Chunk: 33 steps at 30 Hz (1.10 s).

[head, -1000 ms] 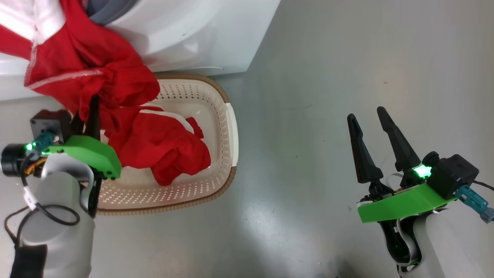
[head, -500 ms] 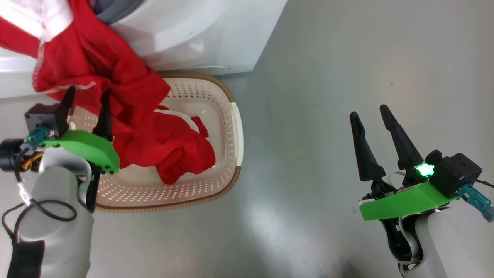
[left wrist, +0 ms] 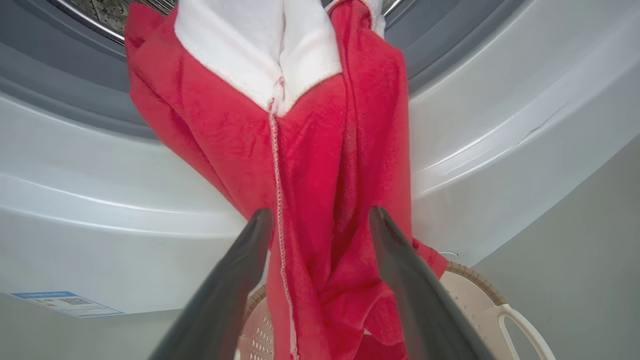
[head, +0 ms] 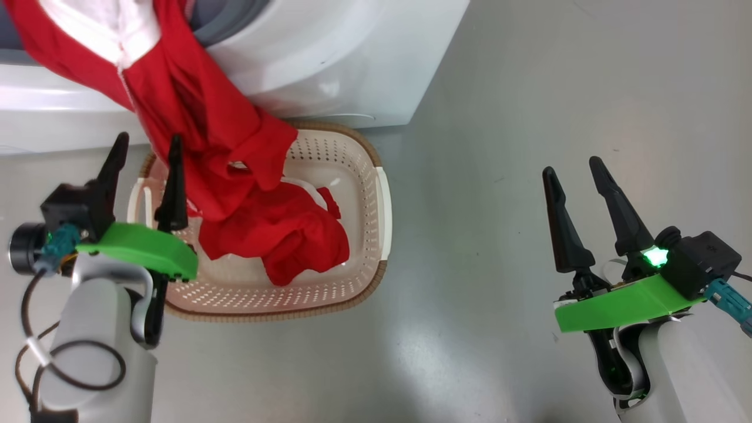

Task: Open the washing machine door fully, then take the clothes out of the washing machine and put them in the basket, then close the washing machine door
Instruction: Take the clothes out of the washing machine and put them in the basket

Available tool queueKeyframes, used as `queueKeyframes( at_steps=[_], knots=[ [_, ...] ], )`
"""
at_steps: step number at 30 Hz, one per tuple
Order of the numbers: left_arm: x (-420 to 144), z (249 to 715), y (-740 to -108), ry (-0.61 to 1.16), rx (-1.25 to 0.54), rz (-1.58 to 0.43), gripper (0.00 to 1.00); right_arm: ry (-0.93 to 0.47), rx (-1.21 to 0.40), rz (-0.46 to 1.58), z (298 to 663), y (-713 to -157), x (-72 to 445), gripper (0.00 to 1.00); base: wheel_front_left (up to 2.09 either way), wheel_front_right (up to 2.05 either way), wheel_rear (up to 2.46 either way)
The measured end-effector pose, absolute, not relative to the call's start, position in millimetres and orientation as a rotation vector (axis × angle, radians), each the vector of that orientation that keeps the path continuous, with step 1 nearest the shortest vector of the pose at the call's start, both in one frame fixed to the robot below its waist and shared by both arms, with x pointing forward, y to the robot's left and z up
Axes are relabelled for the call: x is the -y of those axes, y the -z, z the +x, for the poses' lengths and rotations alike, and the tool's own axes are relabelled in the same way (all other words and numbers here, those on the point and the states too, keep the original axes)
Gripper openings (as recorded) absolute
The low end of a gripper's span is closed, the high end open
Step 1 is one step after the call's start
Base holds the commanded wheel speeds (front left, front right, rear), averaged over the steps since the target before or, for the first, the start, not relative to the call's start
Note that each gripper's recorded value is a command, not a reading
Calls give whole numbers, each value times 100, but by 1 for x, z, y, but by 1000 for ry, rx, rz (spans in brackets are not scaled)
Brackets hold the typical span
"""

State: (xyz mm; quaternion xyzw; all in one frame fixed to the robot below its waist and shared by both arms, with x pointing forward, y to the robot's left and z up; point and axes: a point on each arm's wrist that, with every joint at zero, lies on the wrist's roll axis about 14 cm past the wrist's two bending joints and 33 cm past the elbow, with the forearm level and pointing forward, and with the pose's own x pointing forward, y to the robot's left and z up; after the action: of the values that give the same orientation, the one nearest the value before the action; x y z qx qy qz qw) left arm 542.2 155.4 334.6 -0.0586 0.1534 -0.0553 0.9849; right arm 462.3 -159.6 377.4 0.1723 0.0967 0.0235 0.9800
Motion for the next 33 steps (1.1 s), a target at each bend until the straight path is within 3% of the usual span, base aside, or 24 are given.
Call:
queueKeyframes(
  at_steps=[11, 33],
  knots=[
    [-184, 519, -373, 45, -199, -112, 100, -66, -174, 342, 462, -388, 154, 100, 0, 0, 0],
    [-206, 458, -390, -49, -176, -130, 100, -74, -169, 338, 451, -397, 151, 100, 0, 0, 0]
  ],
)
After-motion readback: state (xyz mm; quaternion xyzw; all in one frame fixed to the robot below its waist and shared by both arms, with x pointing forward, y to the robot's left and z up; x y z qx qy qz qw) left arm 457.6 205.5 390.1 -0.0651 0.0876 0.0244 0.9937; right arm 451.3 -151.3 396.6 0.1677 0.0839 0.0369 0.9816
